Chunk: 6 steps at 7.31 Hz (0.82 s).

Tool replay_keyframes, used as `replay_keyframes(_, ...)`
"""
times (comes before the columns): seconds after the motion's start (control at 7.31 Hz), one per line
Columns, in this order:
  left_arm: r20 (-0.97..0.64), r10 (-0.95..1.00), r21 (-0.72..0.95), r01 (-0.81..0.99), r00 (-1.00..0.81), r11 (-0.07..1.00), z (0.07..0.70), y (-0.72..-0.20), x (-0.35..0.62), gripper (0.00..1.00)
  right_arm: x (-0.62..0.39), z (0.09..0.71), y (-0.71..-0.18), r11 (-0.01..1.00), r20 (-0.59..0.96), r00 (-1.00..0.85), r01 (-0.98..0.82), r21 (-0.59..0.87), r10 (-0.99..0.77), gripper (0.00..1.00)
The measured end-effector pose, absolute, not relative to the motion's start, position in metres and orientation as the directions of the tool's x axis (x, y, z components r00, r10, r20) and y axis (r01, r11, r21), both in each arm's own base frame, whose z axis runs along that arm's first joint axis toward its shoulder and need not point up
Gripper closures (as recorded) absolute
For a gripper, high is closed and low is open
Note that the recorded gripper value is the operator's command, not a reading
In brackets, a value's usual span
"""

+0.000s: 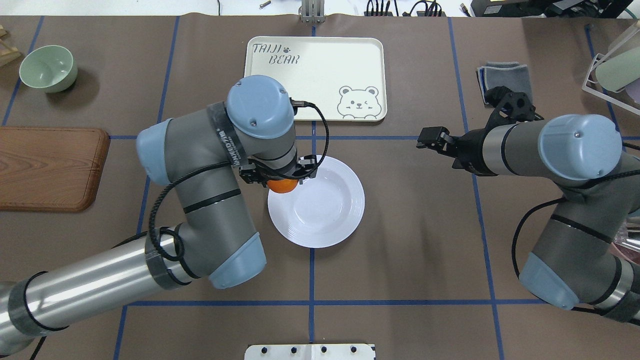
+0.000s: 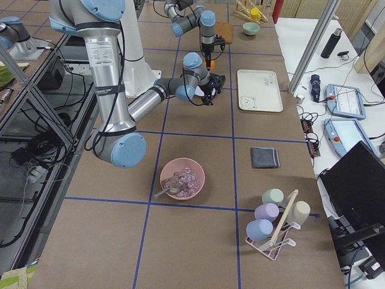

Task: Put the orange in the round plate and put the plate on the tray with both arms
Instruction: 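Lower the orange onto the white plate with the left gripper while the right approaches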

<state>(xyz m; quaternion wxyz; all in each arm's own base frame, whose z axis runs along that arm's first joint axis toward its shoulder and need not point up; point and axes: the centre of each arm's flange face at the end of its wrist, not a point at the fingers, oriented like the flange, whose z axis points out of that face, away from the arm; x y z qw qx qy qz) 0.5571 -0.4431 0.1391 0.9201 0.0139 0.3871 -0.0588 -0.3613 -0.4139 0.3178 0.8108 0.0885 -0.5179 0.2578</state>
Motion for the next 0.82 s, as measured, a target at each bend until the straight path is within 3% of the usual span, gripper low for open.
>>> replay_keyframes(0.27,-0.707,-0.115,-0.027,0.135,0.698,0.99,0.134,-0.438,0.6,1.0,-0.381,0.31,-0.391,0.841,0.918,0.245,-0.52,-0.148,0.312,0.0)
replay_keyframes(0.41,-0.71,-0.109,-0.016,0.138,0.696,0.99,0.142,-0.434,0.619,0.95,-0.386,0.308,-0.382,0.842,0.929,0.213,-0.515,-0.157,0.304,0.0)
replay_keyframes(0.55,-0.71,-0.104,-0.009,0.139,0.696,0.99,0.152,-0.432,0.635,0.57,-0.39,0.308,-0.374,0.844,0.936,0.193,-0.512,-0.16,0.294,0.0)
replay_keyframes(0.68,-0.709,-0.103,-0.008,0.138,0.698,0.99,0.161,-0.43,0.645,0.02,-0.394,0.309,-0.368,0.844,0.94,0.182,-0.512,-0.161,0.289,0.0)
replay_keyframes(0.82,-0.709,-0.099,-0.005,0.136,0.698,0.991,0.165,-0.429,0.65,0.02,-0.398,0.309,-0.363,0.844,0.941,0.177,-0.512,-0.162,0.289,0.0)
